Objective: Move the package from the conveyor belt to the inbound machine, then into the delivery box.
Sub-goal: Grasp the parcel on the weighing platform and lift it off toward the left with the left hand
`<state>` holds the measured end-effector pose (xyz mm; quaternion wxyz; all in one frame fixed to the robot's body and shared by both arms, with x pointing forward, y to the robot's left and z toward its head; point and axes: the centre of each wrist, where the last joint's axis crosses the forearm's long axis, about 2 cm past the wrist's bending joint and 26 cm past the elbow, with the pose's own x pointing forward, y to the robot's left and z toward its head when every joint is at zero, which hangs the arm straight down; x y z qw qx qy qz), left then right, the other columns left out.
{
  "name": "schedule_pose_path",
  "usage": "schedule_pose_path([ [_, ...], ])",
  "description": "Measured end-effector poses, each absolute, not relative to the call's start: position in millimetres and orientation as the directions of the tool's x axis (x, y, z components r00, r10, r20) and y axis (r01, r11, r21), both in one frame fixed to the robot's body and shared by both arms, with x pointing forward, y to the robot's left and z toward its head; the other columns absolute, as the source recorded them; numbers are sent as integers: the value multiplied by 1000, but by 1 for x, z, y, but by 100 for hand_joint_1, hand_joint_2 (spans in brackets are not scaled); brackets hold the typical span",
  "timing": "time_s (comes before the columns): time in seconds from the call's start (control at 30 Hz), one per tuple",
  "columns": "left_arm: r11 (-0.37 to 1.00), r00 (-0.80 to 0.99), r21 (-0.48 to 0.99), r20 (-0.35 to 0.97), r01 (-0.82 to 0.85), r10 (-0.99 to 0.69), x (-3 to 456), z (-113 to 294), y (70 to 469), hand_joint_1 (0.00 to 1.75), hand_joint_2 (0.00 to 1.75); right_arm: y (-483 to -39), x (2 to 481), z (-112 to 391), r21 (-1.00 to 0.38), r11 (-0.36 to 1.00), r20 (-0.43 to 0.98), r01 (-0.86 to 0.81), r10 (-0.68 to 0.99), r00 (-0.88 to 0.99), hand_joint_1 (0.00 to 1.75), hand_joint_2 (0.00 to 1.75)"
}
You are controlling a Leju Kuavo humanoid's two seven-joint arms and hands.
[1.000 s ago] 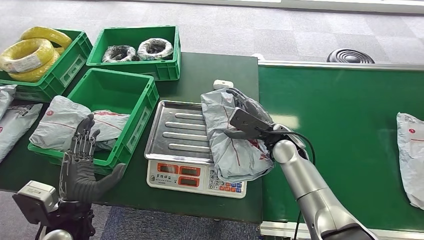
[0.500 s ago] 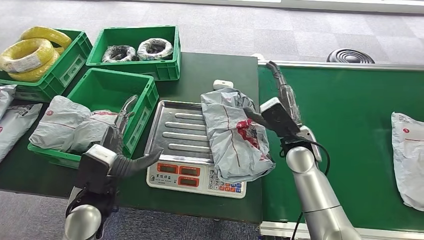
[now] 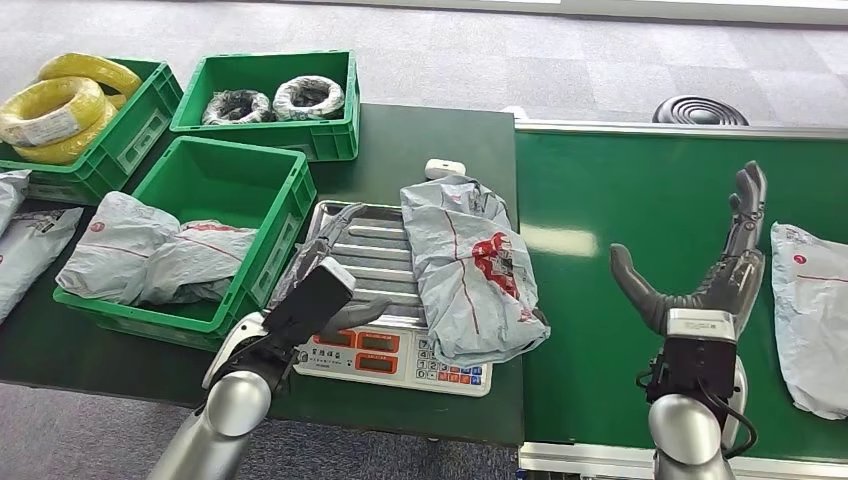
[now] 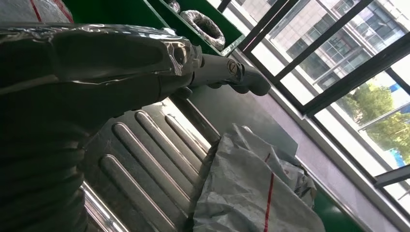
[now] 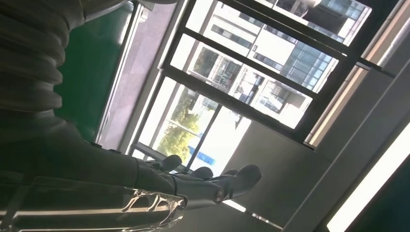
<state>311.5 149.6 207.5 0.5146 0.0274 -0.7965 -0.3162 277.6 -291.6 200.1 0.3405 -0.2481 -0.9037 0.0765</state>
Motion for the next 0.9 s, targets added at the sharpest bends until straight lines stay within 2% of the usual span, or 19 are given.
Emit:
schedule_pose_path([
  [0.2, 673, -401, 652, 753, 349, -521, 323, 183, 116, 0, 175, -292, 236, 189, -268, 857, 577, 439, 508, -640, 0, 175],
  [0.4, 611, -372, 683, 730, 400, -573, 329, 166, 96, 0, 175, -291, 220, 186, -262, 858, 584, 442, 506, -635, 0, 175],
  [0.67, 582, -340, 694, 717, 424, -608, 329, 150, 82, 0, 175, -286, 214, 183, -236, 880, 610, 412, 464, -642, 0, 175],
  [0.9, 623, -323, 660, 750, 419, -577, 322, 139, 75, 0, 175, -278, 214, 178, -200, 915, 643, 351, 393, -657, 0, 175],
])
